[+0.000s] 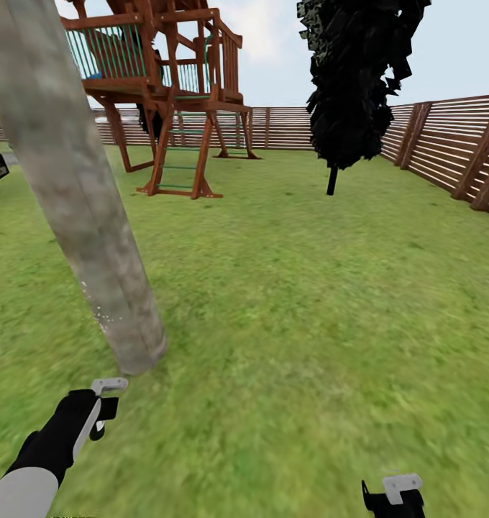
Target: In the garden, pick up the pesticide atomizer on the floor and spray pesticide onto both trees until each tree trunk is fully covered.
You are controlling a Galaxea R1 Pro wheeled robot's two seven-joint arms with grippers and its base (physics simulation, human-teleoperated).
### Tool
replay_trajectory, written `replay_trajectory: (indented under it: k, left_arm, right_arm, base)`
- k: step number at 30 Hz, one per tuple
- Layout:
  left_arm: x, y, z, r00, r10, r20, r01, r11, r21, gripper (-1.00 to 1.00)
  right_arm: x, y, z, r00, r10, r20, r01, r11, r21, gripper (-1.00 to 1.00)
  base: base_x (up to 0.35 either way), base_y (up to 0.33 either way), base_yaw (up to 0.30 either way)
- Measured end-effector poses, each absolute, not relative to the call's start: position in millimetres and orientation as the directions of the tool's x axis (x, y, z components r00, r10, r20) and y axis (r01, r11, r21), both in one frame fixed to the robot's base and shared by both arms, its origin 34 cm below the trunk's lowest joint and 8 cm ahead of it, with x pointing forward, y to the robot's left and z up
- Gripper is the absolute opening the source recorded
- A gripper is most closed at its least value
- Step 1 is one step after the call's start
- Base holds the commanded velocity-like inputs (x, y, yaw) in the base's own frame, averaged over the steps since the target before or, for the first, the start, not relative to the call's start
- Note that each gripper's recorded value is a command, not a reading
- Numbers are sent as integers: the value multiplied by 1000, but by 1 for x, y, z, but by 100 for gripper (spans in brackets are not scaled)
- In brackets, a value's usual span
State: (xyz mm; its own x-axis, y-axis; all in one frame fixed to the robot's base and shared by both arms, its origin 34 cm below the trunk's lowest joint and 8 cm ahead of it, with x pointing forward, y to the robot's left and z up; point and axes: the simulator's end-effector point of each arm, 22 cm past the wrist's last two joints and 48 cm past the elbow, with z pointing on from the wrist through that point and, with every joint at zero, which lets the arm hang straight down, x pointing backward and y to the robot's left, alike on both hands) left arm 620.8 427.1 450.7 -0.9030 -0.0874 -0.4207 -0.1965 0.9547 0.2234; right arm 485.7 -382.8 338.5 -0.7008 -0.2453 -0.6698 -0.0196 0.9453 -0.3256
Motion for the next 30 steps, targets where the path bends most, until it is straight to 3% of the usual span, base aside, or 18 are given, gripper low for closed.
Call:
replay_trajectory:
  k: [14,22,30]
  left_arm:
    - [632,414,457,-890,-102,-444,-205,960,191,-100]
    - [639,406,459,-886,-103,-453,-204,962,181,-100]
    - [733,410,571,-752,-80,-655,-237,959,155,-100]
  right_arm:
    - [486,-382,338,-701,-245,-670,-20,946,-325,100]
    - [485,-382,338,-702,-244,-669,-21,946,-324,100]
    - [486,-383,338,-701,-245,-670,-20,945,-325,100]
  base:
    - [157,-234,113]
    - [23,-38,227]
    - [0,0,8]
